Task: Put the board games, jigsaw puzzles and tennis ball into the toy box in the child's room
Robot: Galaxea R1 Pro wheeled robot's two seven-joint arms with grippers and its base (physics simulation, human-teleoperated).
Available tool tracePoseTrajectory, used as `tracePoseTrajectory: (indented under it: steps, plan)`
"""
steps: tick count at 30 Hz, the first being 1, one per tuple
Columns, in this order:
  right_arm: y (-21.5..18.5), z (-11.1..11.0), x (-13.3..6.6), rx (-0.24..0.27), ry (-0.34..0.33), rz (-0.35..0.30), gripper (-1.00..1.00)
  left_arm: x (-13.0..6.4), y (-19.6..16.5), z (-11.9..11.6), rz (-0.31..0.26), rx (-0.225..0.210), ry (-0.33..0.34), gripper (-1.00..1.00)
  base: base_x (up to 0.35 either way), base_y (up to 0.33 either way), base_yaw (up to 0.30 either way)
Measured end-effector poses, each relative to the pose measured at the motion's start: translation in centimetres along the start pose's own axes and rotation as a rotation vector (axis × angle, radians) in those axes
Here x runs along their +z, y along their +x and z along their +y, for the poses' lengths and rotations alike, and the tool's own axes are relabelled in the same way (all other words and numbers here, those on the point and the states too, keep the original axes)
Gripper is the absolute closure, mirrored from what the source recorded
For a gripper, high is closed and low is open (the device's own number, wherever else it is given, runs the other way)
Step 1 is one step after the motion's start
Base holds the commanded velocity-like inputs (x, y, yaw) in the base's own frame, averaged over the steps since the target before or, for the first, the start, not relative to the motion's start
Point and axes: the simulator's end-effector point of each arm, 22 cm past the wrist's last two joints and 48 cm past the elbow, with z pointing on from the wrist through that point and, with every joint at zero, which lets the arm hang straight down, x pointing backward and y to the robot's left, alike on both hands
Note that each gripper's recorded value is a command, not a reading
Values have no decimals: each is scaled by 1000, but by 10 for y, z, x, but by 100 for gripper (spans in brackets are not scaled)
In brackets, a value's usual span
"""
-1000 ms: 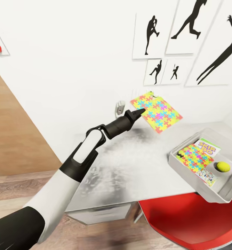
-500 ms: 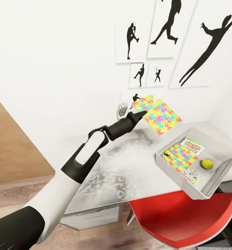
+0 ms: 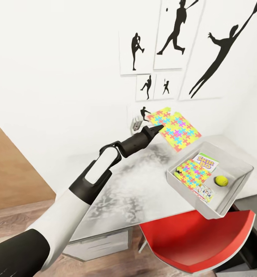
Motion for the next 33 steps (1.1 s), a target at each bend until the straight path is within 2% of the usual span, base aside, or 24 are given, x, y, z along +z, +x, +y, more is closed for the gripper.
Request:
tracePoseTrajectory:
  steps: [6,11,19,25,33]
  plan:
    - [-2,4,-1,-5,-5,-3,-100,-2,-3,0,-31,-1,-4,100,0,0,-103]
    - [7,7,5,1,-16,24,-100,-5,-3,0,-45,-1,-8,100,0,-7,-103]
    - [17,0,13,6,24,57,-100,-7,-5,-6,-53,9,-5,100,0,-171,-103]
    - [19,1,15,8,26,57,-100,-9,-3,-7,-55,6,-6,100,0,-81,-64]
    - [27,4,22,36,4,40,-100,-10,2,-3,-54,-2,-12,100,0,-15,-13]
